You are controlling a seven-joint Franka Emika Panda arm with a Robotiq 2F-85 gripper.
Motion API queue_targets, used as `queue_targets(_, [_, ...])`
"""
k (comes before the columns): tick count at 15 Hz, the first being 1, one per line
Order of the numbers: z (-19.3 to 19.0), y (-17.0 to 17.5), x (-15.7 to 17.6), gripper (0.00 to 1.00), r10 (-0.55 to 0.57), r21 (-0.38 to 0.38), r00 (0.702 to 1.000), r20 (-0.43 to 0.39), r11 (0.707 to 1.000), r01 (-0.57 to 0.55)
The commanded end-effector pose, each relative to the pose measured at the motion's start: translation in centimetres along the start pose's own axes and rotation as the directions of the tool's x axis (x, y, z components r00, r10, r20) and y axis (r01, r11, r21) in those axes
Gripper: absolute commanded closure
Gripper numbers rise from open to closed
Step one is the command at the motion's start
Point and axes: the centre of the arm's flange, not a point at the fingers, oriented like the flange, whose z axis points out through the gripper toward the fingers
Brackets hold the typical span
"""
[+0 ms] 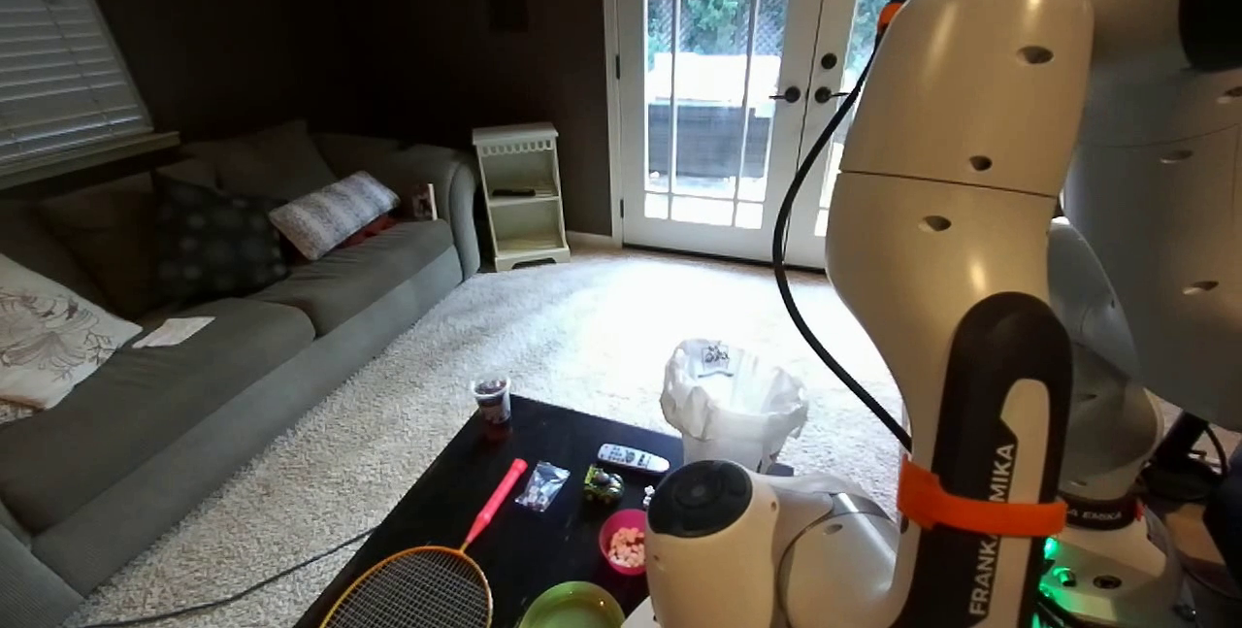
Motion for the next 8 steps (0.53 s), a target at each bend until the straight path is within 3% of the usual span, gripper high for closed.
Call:
queue_targets(1, [0.9, 0.2, 0.1, 0.00, 0.013, 0.003, 0.999, 0.035, 1.000, -0.013])
queue_targets(4, [4.6, 1.3, 0.6, 0.00, 0.009, 0.034, 0.997, 0.074, 0.999, -0.012])
queue_targets(8, [10.2, 3.0, 2.5, 0.00, -0.048, 0.028, 0.998, 0.026, 0.998, 0.048])
